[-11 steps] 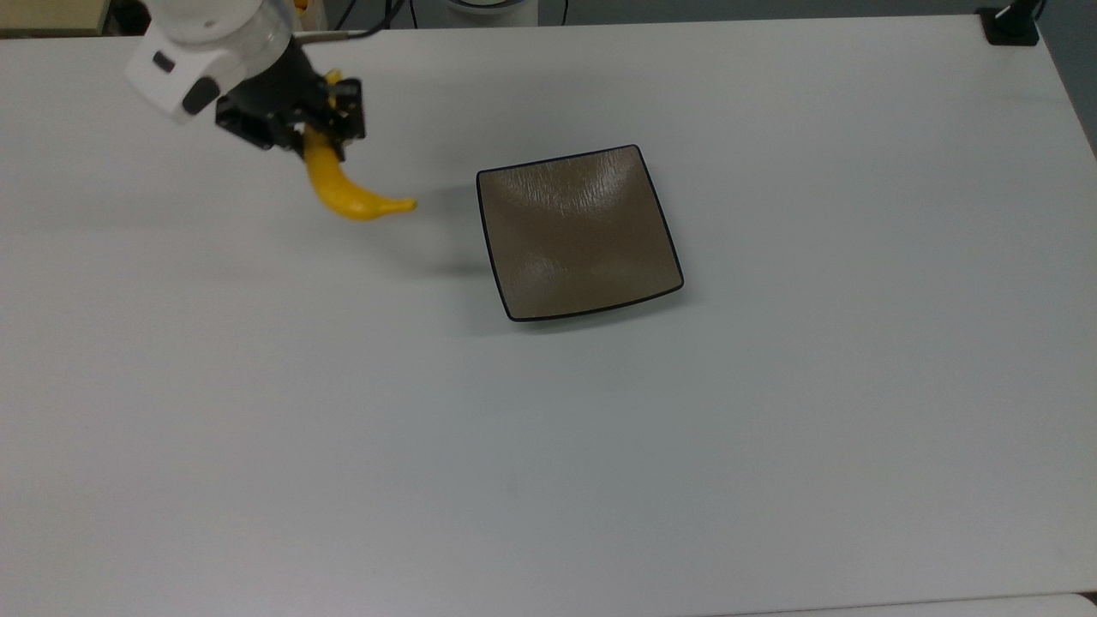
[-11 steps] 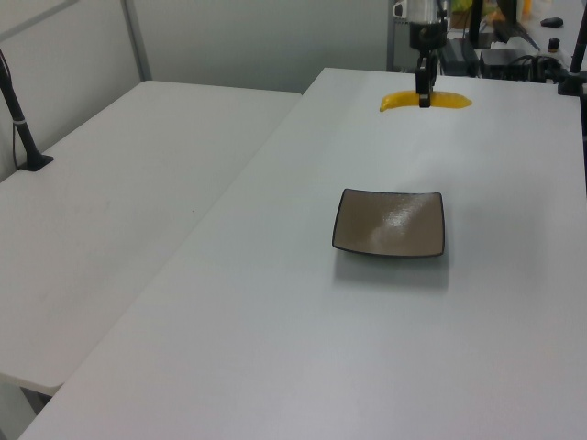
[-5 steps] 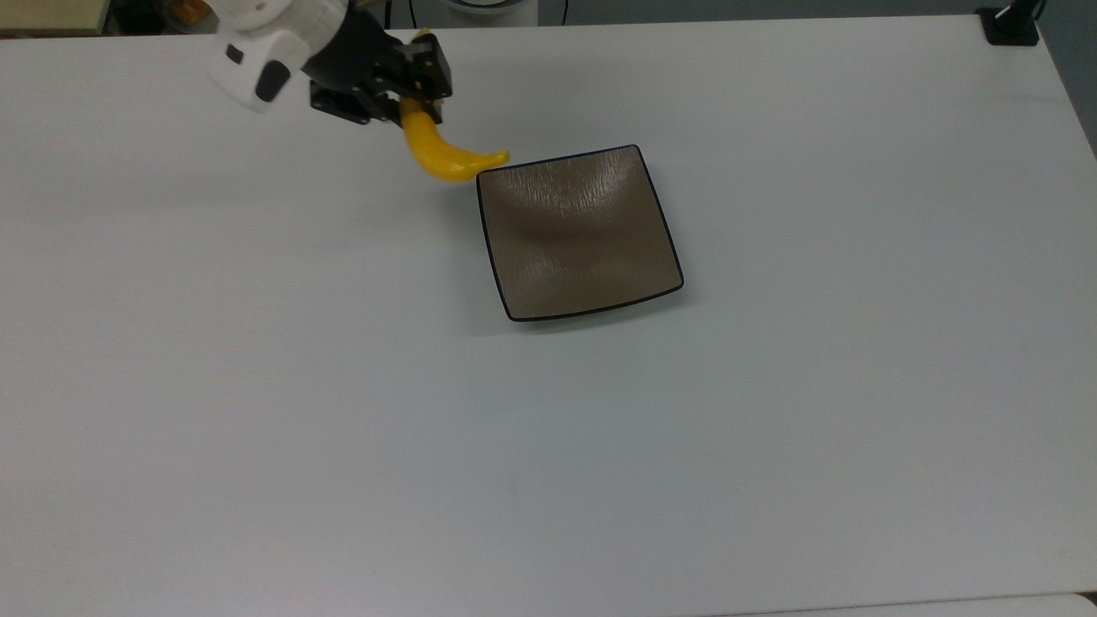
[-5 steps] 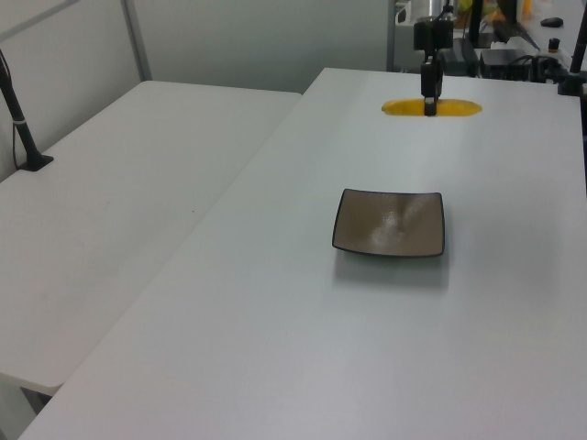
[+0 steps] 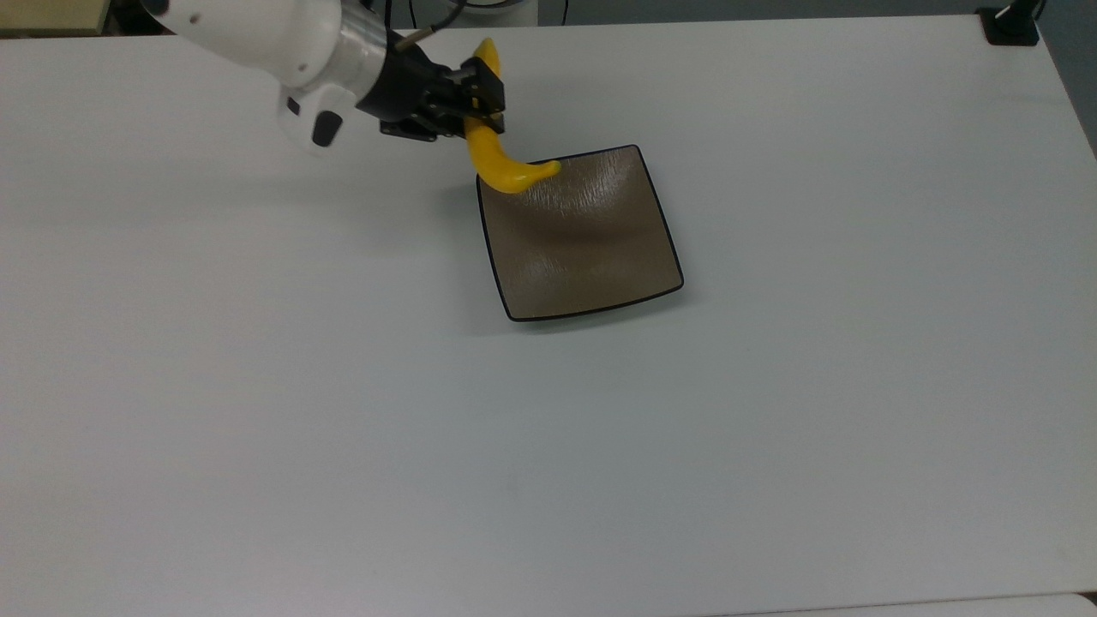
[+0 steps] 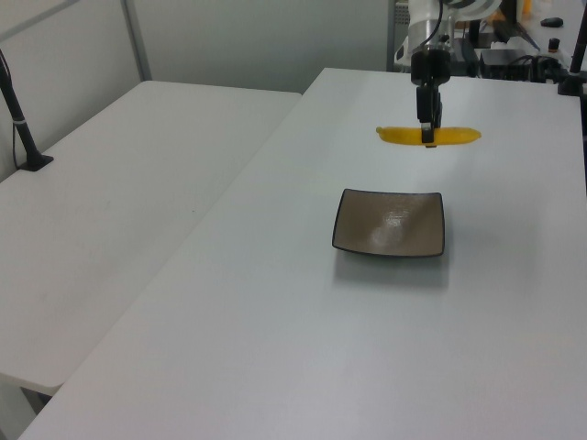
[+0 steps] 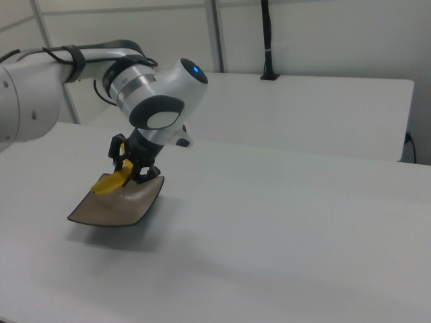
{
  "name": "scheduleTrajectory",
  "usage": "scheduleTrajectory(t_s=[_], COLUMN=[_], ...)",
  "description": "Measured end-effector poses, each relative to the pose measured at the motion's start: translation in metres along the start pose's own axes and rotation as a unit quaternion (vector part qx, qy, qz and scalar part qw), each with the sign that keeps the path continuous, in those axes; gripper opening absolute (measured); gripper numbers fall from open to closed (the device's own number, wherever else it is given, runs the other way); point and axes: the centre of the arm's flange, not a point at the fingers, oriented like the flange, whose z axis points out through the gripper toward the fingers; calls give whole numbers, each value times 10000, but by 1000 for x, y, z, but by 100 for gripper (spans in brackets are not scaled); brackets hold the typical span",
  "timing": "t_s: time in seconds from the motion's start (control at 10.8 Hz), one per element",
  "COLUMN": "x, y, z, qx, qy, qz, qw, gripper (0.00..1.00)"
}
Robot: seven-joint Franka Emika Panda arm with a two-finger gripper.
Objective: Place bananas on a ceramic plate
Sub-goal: 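Lower the banana onto the plate and open the gripper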
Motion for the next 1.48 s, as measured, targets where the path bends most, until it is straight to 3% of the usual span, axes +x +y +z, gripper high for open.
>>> scheduleTrajectory(t_s=[0.18, 0.46, 0.83, 1.29, 1.48], x=[12, 39, 64, 69, 68], y=[-3, 4, 11, 12, 12], z=[30, 72, 124, 145, 146], qx=[297, 477, 409, 351, 350], qy=[-197, -151, -150, -228, -245], qz=[362, 1138, 1931, 2248, 2288], qw=[9987, 9922, 9802, 9735, 9725], gripper=[33, 33, 33, 33, 42])
